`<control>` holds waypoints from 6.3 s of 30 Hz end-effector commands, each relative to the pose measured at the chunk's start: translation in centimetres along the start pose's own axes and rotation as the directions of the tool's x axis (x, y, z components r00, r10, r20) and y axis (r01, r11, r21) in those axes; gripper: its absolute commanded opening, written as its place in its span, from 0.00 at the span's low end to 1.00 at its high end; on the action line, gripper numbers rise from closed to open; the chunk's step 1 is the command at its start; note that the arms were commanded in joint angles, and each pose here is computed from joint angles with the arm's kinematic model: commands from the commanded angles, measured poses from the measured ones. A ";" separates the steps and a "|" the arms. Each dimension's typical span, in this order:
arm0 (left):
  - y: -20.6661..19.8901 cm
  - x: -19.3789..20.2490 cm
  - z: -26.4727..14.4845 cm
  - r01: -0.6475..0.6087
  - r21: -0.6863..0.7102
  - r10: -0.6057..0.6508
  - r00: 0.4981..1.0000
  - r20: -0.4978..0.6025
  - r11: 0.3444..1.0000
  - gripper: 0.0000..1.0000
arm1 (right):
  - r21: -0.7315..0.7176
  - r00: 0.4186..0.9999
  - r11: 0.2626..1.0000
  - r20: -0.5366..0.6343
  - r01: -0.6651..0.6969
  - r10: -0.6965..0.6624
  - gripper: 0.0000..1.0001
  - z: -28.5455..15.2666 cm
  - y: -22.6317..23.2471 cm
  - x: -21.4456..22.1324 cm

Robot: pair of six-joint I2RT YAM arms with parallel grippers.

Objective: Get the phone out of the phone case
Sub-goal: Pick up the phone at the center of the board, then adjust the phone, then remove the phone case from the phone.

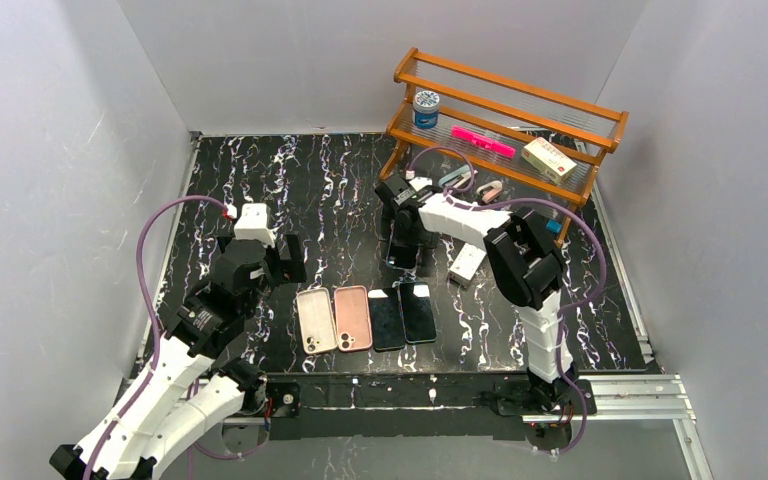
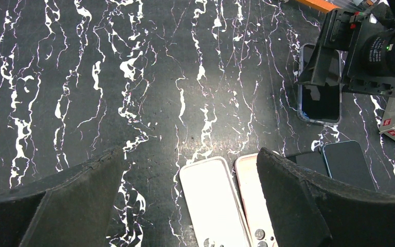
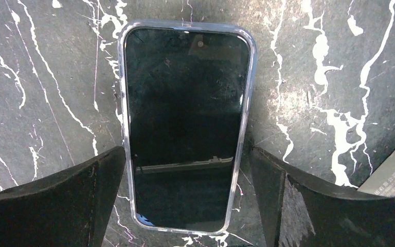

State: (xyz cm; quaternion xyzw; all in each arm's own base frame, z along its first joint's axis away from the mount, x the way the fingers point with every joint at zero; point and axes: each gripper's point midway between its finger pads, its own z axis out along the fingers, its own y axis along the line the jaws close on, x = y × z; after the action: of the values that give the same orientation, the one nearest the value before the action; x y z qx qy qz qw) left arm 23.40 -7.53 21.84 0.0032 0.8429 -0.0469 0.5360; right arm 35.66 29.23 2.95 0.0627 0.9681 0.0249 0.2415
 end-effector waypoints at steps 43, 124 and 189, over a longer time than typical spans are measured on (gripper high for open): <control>-11.6 1.4 7.5 0.430 0.233 -0.358 0.886 -0.294 0.872 0.96 | -0.702 0.903 0.591 0.412 0.398 -0.119 0.02 -15.5 7.9 0.0; -16.4 -7.1 2.3 0.841 0.538 -0.811 0.360 -0.461 0.067 0.00 | -0.955 0.924 0.039 0.296 0.295 0.241 0.21 -31.2 6.3 5.2; -18.3 -7.9 -3.4 0.344 0.909 -0.073 0.939 -0.336 0.237 0.00 | -0.618 0.591 -0.306 0.785 0.724 -0.185 0.60 -29.6 4.8 7.1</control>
State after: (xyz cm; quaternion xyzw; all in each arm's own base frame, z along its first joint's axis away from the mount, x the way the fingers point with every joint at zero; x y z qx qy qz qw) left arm 23.77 -25.16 28.52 0.1715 0.7211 -0.6059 0.2888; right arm 16.65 33.60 24.02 -0.5011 0.5381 0.5660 0.3728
